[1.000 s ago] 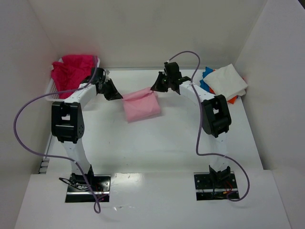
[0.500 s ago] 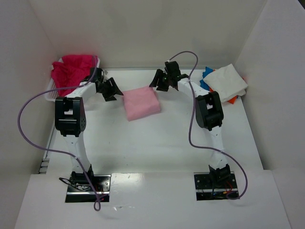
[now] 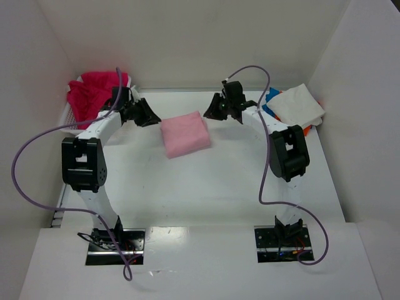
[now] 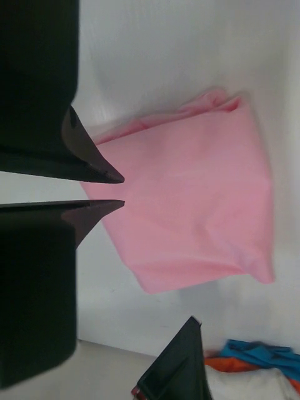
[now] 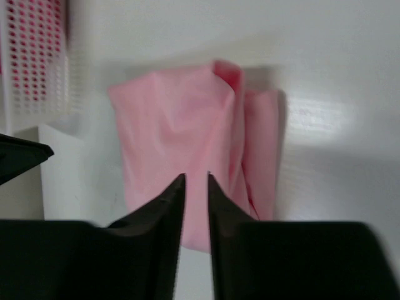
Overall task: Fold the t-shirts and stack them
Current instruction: Fold the long partially folded tshirt into a neat square, then smooth out wrinkles on the folded tshirt
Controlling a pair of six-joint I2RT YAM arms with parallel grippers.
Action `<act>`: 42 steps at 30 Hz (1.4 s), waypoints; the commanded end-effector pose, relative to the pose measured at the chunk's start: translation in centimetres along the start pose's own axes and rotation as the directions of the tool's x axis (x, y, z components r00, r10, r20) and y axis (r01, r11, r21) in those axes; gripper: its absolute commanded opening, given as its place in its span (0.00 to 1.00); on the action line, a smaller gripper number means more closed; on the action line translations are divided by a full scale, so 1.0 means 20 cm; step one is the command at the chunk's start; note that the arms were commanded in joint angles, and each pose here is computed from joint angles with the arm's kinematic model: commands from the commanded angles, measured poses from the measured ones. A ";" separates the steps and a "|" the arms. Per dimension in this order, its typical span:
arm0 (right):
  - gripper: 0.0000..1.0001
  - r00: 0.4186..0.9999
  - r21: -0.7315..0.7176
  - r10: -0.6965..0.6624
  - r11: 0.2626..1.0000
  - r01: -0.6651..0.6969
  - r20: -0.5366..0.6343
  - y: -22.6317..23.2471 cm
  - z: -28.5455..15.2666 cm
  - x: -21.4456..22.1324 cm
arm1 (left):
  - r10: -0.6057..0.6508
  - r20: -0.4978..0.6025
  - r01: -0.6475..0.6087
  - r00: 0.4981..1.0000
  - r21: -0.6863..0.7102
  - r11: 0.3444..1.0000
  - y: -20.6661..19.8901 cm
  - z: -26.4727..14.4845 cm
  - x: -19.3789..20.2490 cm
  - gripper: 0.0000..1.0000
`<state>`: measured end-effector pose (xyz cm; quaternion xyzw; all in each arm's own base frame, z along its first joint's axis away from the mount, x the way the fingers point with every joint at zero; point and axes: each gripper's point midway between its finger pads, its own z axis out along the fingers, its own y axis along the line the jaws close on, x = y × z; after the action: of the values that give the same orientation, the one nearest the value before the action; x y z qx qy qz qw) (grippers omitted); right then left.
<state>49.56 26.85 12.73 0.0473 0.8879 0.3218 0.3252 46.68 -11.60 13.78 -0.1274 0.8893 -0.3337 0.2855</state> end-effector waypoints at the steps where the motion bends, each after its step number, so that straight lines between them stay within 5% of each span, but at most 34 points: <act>1: 0.13 0.999 -0.011 0.022 1.000 -0.023 -0.030 -0.06 -0.04 0.11 | 0.053 -0.080 -0.045 0.995 0.105 0.993 -0.12 0.03 0.16 0.15; 5: 0.00 0.998 -0.002 0.033 0.999 -0.033 -0.060 -0.10 -0.04 0.19 | 0.069 -0.140 -0.052 0.988 0.117 0.992 -0.16 0.10 0.30 0.00; 19: 0.00 0.985 0.025 0.070 0.997 -0.066 -0.161 -0.21 -0.08 0.44 | 0.001 -0.273 0.002 0.962 0.012 1.000 0.06 0.27 0.60 0.00; 30: 0.00 0.972 0.006 0.086 0.996 -0.087 -0.216 -0.14 -0.25 0.68 | 0.072 -0.307 -0.104 0.949 -0.088 0.991 0.09 0.23 0.55 0.01; 35: 0.03 0.988 0.024 0.070 0.997 -0.068 -0.137 -0.11 -0.30 0.57 | 0.069 -0.301 -0.109 0.951 -0.121 0.987 0.16 0.18 0.48 0.01; 42: 0.00 1.000 -0.083 0.005 0.997 -0.005 0.001 0.16 -0.33 0.21 | 0.138 -0.262 -0.145 0.955 -0.008 0.989 -0.02 0.12 0.37 0.01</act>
<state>38.41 25.79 9.16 0.0552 0.9115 0.3274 0.2425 41.06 -15.37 6.00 -0.0572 0.9429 -0.2903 0.1531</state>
